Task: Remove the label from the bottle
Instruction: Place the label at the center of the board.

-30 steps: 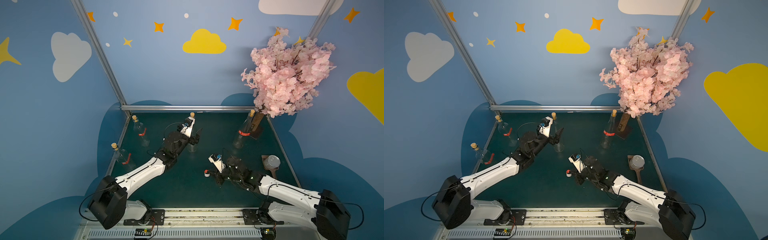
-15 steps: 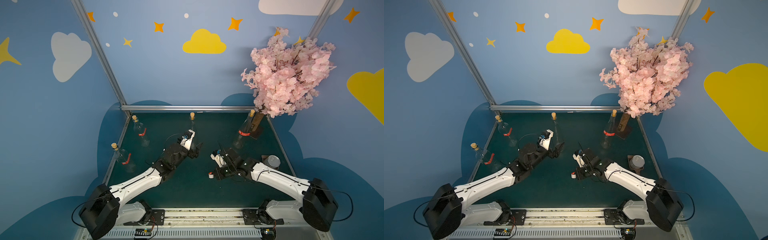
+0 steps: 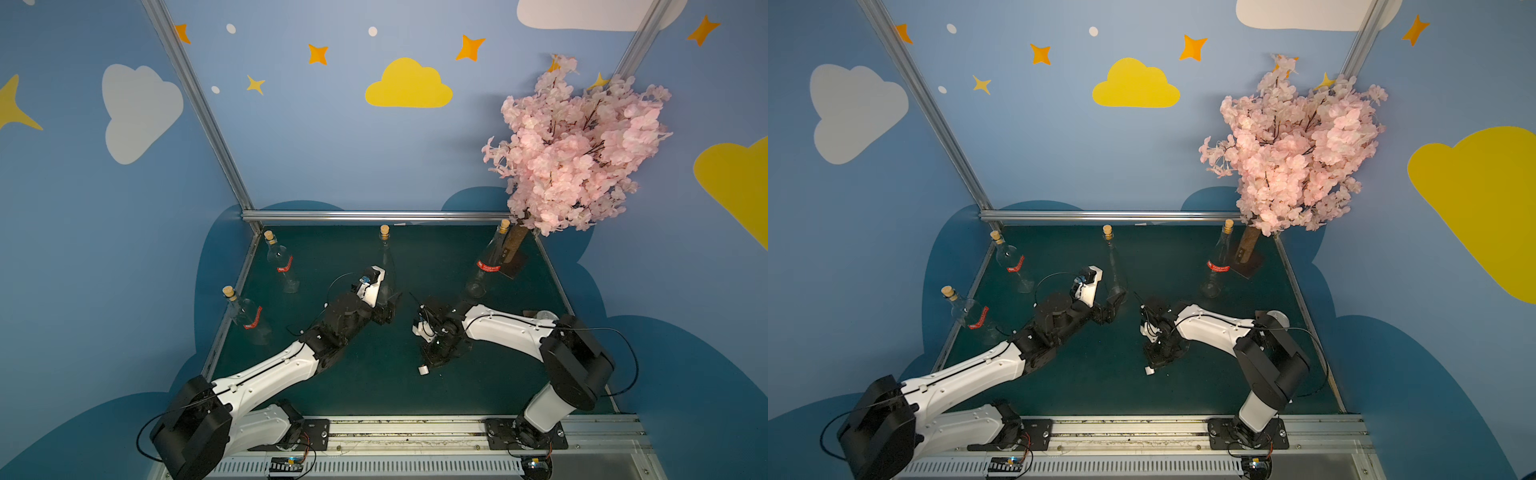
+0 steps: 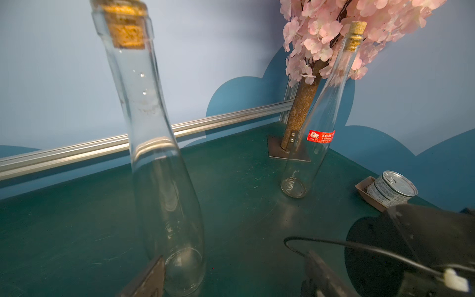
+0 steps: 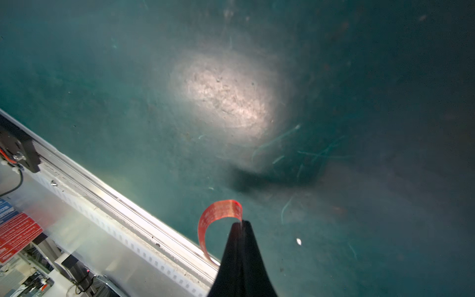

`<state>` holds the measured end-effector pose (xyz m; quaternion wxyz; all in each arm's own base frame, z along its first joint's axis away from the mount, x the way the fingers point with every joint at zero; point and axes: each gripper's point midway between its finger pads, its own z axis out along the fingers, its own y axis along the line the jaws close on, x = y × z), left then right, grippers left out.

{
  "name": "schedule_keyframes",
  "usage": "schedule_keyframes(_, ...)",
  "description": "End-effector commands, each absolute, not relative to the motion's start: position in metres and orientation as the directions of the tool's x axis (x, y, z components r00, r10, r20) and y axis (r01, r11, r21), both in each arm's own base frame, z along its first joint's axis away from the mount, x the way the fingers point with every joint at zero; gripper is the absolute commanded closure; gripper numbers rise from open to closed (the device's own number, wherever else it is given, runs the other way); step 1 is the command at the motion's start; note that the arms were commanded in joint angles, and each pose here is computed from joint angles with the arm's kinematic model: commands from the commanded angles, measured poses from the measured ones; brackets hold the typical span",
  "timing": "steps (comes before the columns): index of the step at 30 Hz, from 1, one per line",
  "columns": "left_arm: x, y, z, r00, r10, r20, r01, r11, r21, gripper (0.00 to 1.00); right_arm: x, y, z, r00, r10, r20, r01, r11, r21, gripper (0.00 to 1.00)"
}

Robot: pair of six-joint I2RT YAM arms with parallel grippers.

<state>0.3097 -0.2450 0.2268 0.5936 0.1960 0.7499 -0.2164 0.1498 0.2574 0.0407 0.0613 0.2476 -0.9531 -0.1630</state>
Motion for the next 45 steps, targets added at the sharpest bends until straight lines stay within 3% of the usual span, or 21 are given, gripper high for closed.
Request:
schedule_keyframes(1, 0.306, -0.241, 0.220, -0.241, 0.039, -0.970, 0.542, 0.834, -0.101, 0.16, 0.152, 0.247, 0.043, -0.856, -0.514, 0.049, -0.486, 0.834, 0.261, 1.00)
schedule_keyframes(10, 0.305, -0.241, 0.218, -0.245, 0.043, -0.969, 0.542, 0.834, -0.100, 0.16, 0.159, 0.239, 0.036, -0.833, -0.549, 0.067, -0.538, 0.832, 0.138, 1.00)
schedule_keyframes(32, 0.304, -0.239, 0.218, -0.244, 0.049, -0.969, 0.542, 0.835, -0.095, 0.16, 0.164, 0.233, 0.010, -0.844, -0.529, 0.087, -0.527, 0.849, 0.049, 1.00)
schedule_keyframes(45, 0.301, -0.235, 0.220, -0.239, 0.048, -0.970, 0.537, 0.839, -0.091, 0.16, 0.164, 0.223, 0.000, -0.851, -0.514, 0.104, -0.522, 0.851, -0.062, 0.92)
